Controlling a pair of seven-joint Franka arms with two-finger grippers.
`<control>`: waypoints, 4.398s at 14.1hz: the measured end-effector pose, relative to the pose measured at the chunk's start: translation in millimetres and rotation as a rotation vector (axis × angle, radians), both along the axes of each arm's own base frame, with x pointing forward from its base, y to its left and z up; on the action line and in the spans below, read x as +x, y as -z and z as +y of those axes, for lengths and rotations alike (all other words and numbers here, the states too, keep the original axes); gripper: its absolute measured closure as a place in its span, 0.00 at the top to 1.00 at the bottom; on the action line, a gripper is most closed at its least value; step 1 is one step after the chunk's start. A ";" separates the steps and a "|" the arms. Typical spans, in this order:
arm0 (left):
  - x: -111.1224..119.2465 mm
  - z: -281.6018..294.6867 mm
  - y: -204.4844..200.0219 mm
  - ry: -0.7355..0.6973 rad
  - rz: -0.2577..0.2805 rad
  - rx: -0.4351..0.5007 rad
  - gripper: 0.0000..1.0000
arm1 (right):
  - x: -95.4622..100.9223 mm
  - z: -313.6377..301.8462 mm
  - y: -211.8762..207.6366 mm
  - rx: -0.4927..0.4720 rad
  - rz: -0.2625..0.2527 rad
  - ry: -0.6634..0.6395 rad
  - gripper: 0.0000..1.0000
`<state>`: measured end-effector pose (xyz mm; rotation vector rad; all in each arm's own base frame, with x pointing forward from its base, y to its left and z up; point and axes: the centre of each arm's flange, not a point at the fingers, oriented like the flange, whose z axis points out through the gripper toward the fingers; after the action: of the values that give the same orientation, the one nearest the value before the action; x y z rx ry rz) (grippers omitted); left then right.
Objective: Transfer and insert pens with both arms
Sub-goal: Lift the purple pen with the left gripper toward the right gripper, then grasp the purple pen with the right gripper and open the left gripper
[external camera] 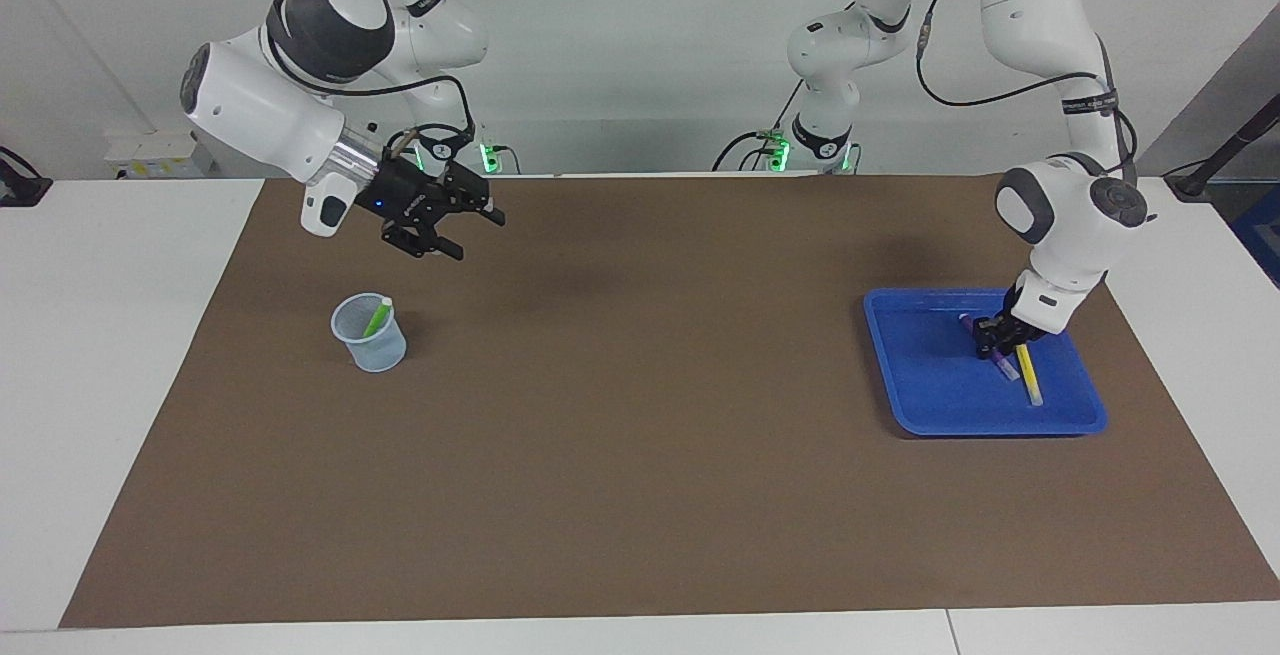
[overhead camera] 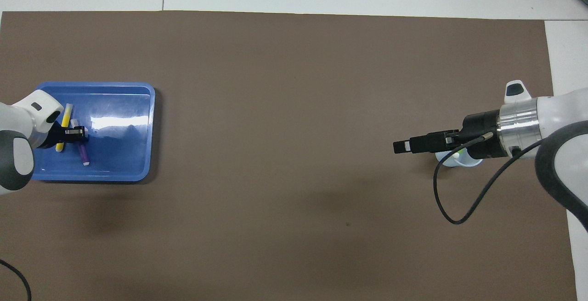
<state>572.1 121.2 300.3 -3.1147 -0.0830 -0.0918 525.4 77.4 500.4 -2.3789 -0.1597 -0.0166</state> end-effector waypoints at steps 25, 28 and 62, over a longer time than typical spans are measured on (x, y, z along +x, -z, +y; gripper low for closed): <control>-49.3 -287.0 -246.2 -1.155 0.327 -0.292 0.16 | -24.4 169.2 -20.2 0.272 -0.020 0.091 0.88; -65.2 -333.3 -251.9 -1.257 0.436 -0.350 0.16 | -32.5 194.1 -23.5 0.263 -0.022 0.131 0.81; -94.1 -401.5 -255.6 -1.411 0.440 -0.410 0.16 | -41.6 220.1 -17.2 0.233 -0.071 0.206 0.18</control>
<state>478.0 -280.2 555.9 -2.4783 -2.3029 0.6641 483.7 297.5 517.6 -2.1528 0.0523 -0.2065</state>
